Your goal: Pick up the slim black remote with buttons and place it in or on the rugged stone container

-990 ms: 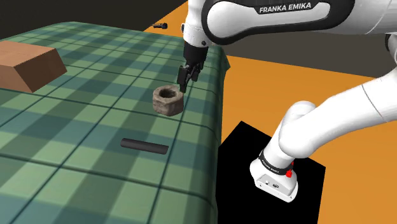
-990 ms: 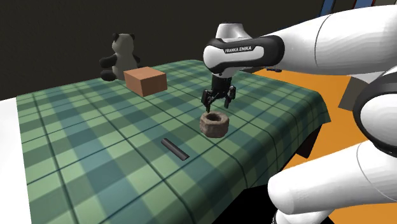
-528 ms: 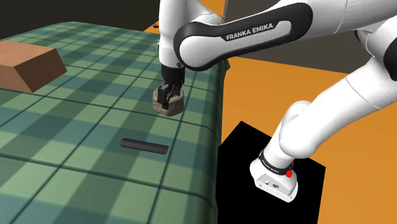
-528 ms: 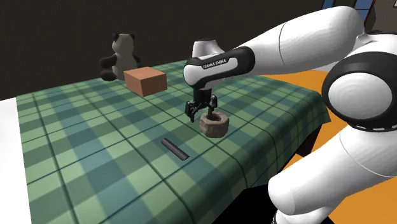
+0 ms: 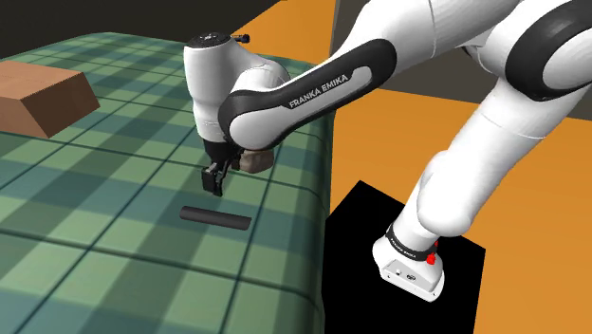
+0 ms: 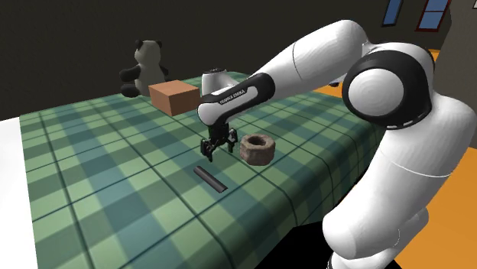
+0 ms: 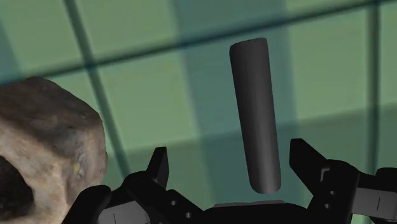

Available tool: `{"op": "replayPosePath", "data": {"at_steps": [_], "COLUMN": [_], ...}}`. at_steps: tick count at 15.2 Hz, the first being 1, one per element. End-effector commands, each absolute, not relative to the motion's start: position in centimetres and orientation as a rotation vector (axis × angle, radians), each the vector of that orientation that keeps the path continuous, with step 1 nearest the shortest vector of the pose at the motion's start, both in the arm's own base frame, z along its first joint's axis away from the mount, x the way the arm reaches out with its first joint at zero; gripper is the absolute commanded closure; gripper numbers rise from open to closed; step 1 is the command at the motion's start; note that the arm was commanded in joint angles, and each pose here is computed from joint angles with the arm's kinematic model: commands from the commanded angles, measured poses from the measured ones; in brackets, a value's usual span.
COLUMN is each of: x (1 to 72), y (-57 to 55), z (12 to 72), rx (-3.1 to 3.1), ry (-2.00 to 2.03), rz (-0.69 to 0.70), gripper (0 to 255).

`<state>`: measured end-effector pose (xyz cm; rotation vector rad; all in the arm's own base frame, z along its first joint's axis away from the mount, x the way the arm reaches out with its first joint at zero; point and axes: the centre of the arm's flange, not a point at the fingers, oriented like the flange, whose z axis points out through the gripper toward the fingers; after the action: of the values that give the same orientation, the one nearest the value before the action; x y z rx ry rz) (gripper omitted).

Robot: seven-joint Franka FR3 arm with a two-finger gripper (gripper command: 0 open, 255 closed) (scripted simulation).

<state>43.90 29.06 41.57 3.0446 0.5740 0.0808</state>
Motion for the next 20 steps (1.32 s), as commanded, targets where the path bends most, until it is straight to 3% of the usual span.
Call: {"op": "replayPosePath", "data": {"at_steps": [1, 13, 20], "x": [44.6, 46.0, 46.0], "y": [31.2, 35.8, 35.7], "z": [39.7, 31.8, 31.5], "rx": [3.029, 2.990, 2.990], "ry": [0.604, 0.672, 0.672], "rz": [0.070, 0.043, 0.043], "gripper": [0, 0, 0]}}
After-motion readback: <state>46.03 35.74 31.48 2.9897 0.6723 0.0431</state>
